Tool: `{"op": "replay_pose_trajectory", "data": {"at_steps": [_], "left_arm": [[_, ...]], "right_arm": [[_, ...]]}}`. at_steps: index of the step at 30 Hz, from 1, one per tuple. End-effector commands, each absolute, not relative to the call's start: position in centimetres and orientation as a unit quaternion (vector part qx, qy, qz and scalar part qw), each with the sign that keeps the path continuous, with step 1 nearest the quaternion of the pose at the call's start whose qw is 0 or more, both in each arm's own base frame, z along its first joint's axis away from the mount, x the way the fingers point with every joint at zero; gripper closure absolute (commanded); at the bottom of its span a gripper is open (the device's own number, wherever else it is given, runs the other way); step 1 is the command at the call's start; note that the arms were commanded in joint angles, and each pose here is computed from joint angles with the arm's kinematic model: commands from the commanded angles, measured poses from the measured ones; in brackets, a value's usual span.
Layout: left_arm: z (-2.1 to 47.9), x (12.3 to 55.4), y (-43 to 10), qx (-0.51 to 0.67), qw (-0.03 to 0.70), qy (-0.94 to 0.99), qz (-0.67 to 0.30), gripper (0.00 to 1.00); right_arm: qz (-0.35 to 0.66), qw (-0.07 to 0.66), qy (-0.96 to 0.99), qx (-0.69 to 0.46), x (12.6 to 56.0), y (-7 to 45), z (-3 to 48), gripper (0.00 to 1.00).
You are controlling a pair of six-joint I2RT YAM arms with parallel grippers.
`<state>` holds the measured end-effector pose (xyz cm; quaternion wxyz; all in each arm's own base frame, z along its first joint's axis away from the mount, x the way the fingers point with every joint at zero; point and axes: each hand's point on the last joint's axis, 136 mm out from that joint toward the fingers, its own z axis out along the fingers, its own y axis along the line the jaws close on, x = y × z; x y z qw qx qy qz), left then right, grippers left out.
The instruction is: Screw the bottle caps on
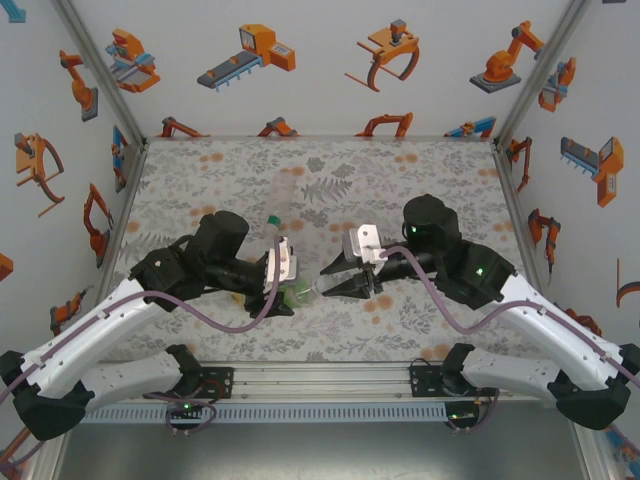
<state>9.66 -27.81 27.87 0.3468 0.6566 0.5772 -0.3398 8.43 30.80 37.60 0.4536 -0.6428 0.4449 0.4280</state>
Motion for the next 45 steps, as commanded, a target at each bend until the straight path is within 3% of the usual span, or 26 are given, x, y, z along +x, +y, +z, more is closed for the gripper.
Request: {"op": "replay_pose_trajectory", "data": {"at_steps": [1,6,11,20,26,28,32,40,45], "left_arm": [[31.0,8.8,-28.6,0.658,0.382,0.532,-0.371,1.00],[31.2,9.5,-28.7,0.647,0.404,0.536,-0.362,1.00],[30.8,10.9,-28.5,0.637,0.424,0.553,-0.330,1.00],[29.9,12.7,-28.3,0.630,0.430,0.580,-0.285,1.00],[29.1,13.7,-28.6,0.627,0.424,0.597,-0.266,1.00],[28.9,13.8,-28.7,0.629,0.418,0.600,-0.264,1.00],[28.8,13.2,-29.0,0.640,0.410,0.589,-0.274,1.00],[29.1,11.7,-29.0,0.653,0.402,0.566,-0.304,1.00],[29.5,10.9,-29.0,0.657,0.398,0.554,-0.321,1.00]], "right_arm": [[0.430,0.453,0.430,-0.652,7.8,31.0,37.4,1.00],[0.441,0.461,0.499,-0.586,9.7,31.2,37.8,1.00],[0.487,0.445,0.630,-0.410,13.5,31.2,38.2,1.00],[0.517,0.251,0.817,-0.039,17.5,29.9,35.4,1.00],[0.471,0.147,0.851,0.178,18.2,28.1,31.2,1.00],[0.486,0.137,0.843,0.184,18.2,29.1,31.5,0.99],[0.482,0.164,0.852,0.123,18.1,29.9,33.1,0.71],[0.457,0.351,0.815,-0.052,18.3,27.0,39.2,0.41],[0.451,0.438,0.742,-0.232,16.2,27.7,42.5,0.40]]}}
